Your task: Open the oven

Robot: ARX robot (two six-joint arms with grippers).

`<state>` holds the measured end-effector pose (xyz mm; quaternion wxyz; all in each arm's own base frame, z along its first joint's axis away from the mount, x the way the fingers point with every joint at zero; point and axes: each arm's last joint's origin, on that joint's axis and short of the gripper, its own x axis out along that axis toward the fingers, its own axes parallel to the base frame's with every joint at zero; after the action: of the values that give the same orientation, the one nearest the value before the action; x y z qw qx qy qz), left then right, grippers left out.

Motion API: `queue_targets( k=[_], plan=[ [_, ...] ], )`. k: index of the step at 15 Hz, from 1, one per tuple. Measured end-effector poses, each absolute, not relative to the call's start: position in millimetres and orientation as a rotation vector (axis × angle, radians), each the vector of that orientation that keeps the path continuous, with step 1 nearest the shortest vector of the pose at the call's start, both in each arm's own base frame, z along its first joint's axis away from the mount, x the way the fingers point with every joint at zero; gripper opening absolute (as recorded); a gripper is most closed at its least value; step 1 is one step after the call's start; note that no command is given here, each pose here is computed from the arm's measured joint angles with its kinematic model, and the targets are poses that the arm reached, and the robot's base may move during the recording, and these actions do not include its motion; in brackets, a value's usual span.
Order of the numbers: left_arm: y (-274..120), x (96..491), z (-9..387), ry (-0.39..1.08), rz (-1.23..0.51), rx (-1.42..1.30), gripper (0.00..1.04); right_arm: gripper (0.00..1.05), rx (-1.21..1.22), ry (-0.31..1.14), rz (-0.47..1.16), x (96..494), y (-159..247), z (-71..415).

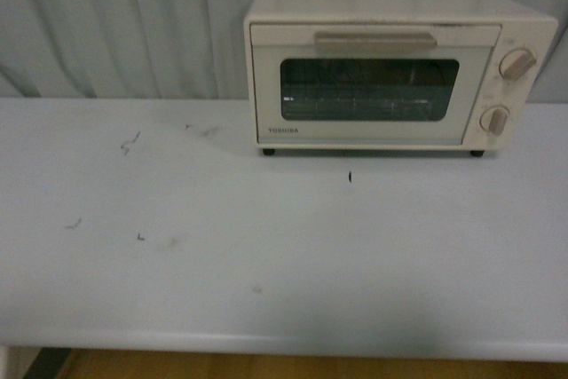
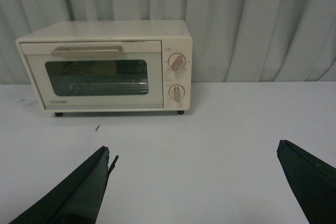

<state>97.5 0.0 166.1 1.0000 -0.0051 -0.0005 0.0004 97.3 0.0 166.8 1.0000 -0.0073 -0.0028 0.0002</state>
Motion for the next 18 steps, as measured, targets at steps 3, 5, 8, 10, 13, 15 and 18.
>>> queue_targets(
  k=[3, 5, 8, 10, 13, 15, 18],
  plan=[
    [0.0, 97.5, 166.6, -0.006, 0.000, -0.010, 0.98, 0.98, -0.015, -0.011, 0.000, 97.3, 0.0, 167.3],
    [0.0, 97.5, 165.9, 0.002, 0.000, -0.010, 0.98, 0.98, -0.015, -0.002, 0.000, 97.3, 0.0, 166.5],
    [0.0, 97.5, 166.1, 0.001, 0.000, -0.010, 0.98, 0.98, -0.015, -0.003, 0.000, 97.3, 0.0, 166.5],
    [0.0, 97.5, 166.1, 0.001, 0.000, -0.010, 0.98, 0.98, -0.015, -0.003, 0.000, 97.3, 0.0, 166.5],
    [0.0, 97.5, 166.1, 0.001, 0.000, -0.010, 0.98, 0.98, -0.015, -0.003, 0.000, 97.3, 0.0, 166.5],
    [0.0, 97.5, 166.1, 0.001, 0.000, -0.010, 0.98, 0.98, -0.015, -0.003, 0.000, 97.3, 0.0, 166.5],
    [0.0, 97.5, 166.1, 0.000, 0.000, -0.010, 0.98, 0.98, -0.015, -0.003, 0.000, 97.3, 0.0, 166.5]
  ],
)
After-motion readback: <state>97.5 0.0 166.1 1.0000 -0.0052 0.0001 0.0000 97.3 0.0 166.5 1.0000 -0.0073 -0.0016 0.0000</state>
